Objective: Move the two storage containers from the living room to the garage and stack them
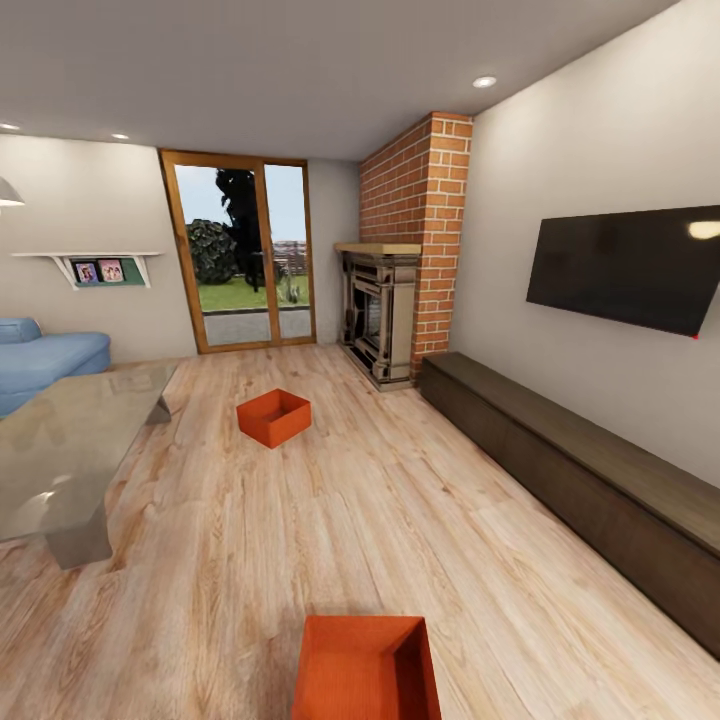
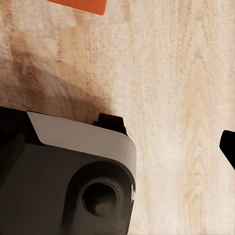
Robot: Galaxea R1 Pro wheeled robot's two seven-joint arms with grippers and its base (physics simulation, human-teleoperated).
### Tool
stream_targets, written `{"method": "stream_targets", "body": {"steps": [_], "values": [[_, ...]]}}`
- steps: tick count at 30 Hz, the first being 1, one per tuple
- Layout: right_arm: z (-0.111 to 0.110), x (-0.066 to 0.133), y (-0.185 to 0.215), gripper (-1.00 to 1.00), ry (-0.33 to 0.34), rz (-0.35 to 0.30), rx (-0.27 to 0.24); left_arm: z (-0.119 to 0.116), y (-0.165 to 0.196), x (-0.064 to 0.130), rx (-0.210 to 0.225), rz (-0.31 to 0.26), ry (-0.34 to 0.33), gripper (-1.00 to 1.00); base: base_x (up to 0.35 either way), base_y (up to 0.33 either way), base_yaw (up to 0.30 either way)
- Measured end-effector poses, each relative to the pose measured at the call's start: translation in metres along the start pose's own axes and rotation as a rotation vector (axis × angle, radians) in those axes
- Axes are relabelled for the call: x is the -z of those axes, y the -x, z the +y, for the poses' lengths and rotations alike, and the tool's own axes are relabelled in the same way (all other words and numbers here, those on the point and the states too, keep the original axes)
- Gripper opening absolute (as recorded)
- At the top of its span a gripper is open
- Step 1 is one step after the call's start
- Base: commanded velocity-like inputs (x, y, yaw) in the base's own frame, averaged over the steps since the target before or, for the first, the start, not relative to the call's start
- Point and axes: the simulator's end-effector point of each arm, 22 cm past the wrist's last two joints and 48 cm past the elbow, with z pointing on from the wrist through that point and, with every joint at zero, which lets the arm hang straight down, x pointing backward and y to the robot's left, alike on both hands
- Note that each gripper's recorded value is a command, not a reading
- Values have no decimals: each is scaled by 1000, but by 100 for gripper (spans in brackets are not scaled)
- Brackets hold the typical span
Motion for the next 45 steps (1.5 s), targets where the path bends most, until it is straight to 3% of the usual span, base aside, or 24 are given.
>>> {"method": "stream_targets", "body": {"steps": [45], "values": [[2, 0, 1, 100, 0, -1, 12, -1, 5, 0, -7, -8, -2, 100, 0, 0, 0]]}}
